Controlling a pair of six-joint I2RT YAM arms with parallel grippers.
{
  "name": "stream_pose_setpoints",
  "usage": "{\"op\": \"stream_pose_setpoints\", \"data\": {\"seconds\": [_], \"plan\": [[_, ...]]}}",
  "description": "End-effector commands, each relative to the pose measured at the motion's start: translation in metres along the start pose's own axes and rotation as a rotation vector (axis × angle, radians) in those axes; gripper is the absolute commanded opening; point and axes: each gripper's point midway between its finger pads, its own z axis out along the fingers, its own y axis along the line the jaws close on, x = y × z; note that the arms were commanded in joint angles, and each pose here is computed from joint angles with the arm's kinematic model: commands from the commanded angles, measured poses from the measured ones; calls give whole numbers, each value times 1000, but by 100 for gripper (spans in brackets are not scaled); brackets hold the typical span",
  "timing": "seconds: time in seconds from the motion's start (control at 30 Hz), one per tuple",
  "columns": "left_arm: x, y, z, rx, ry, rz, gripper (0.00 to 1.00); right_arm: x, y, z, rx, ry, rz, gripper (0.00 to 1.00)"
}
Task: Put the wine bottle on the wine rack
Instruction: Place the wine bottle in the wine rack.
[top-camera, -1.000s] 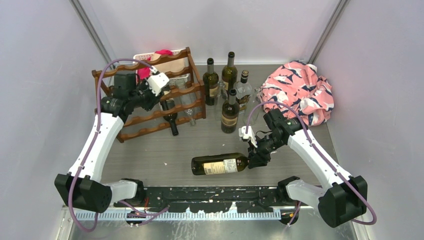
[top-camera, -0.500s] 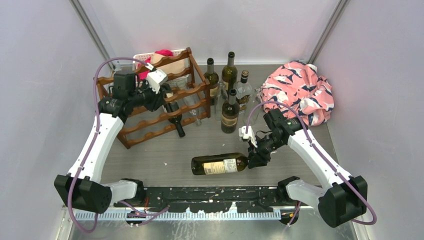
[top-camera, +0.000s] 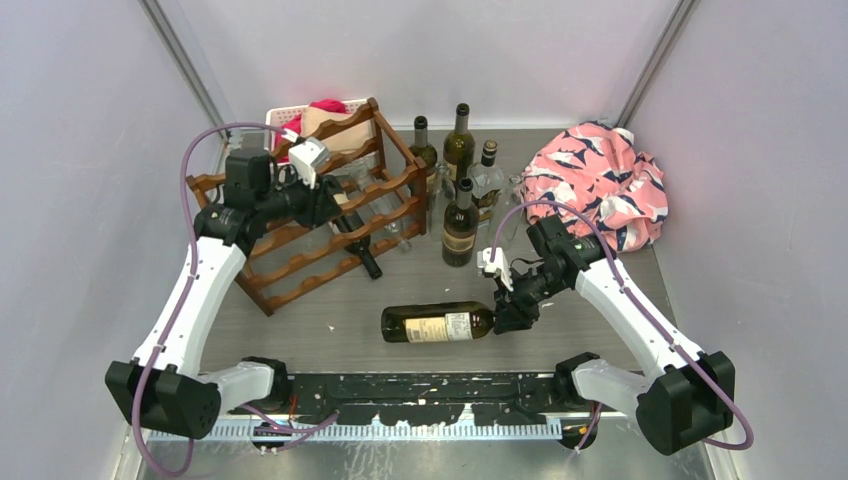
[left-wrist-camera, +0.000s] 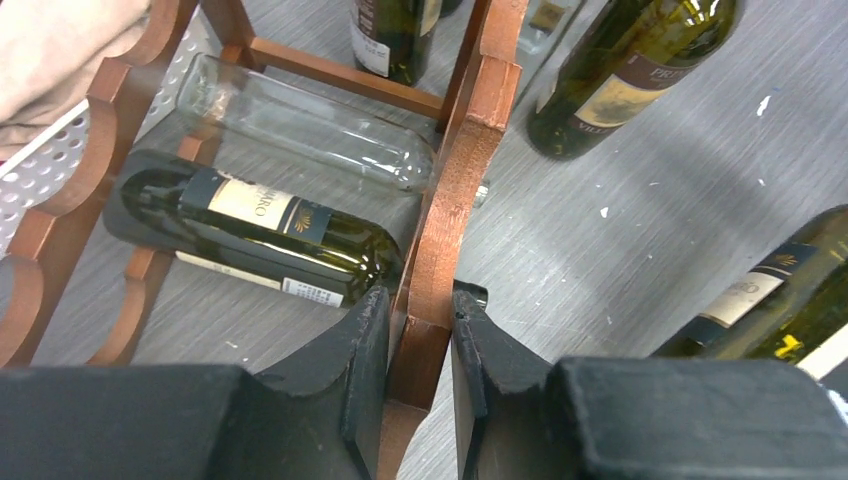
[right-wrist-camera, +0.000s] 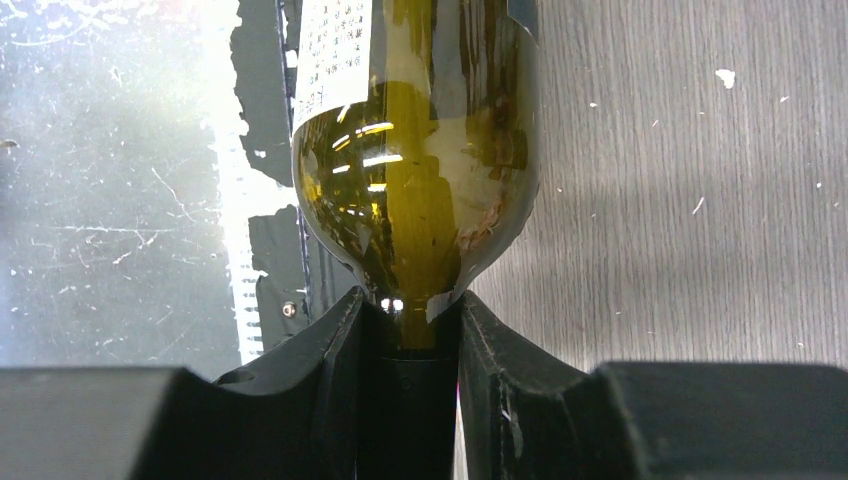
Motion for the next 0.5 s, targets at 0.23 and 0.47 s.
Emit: {"op": "stream_pose_setpoints", "data": {"seconds": [0.23, 0.47], "plan": [[-13, -28, -14, 43, -70, -102, 47, -51, 0, -5, 6, -189, -50, 1], [-33, -34, -53, -50, -177, -121, 76, -52, -3, -2, 31, -113, -62, 1]]}}
